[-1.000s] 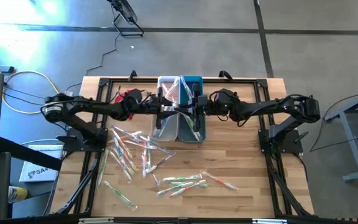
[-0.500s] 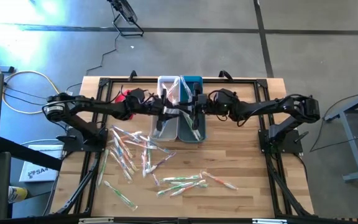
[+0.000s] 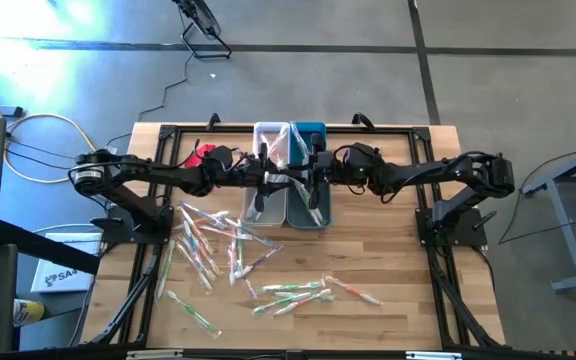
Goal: Pick & Place Toothbrushes
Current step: Put the orange toothbrush into the transparent bin
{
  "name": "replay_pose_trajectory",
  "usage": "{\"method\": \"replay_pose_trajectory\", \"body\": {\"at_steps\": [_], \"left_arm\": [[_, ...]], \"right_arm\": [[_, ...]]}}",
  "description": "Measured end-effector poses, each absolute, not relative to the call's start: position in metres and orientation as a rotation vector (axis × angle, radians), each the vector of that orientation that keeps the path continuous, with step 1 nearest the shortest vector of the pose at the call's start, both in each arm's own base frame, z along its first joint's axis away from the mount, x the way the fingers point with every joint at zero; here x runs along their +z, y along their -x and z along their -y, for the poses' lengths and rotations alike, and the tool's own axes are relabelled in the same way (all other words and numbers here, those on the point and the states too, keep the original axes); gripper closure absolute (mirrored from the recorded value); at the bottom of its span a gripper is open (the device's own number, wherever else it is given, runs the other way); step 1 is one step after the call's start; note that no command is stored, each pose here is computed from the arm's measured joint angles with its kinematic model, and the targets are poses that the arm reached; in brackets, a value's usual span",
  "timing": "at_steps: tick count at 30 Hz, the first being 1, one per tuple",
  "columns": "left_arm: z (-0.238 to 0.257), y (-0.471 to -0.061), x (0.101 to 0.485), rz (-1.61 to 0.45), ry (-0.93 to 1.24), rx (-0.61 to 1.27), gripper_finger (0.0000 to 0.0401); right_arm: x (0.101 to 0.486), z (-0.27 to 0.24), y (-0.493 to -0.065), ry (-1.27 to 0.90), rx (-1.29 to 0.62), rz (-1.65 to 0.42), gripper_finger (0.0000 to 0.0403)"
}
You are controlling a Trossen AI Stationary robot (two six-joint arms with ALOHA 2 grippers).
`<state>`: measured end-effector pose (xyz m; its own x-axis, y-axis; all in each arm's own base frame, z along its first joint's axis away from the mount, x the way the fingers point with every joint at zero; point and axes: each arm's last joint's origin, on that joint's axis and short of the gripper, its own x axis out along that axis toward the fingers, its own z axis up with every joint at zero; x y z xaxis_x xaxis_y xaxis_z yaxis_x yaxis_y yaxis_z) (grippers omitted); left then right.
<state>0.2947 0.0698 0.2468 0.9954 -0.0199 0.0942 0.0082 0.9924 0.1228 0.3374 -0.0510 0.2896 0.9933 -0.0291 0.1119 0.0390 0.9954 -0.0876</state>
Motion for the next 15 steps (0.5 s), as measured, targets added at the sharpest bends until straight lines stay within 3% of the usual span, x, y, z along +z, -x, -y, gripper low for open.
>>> {"method": "replay_pose_trajectory", "body": {"at_steps": [7,15], "left_arm": [[-0.0703,-0.296,0.2495,0.099,-0.123,-0.013,0.027],[-0.0704,-0.296,0.2494,0.098,-0.123,-0.011,0.0339]], "right_arm": [[0.2897,0.051,-0.3374,0.089,-0.033,0.112,0.039],[0.2895,0.0509,-0.3375,0.089,-0.031,0.111,0.039]]}}
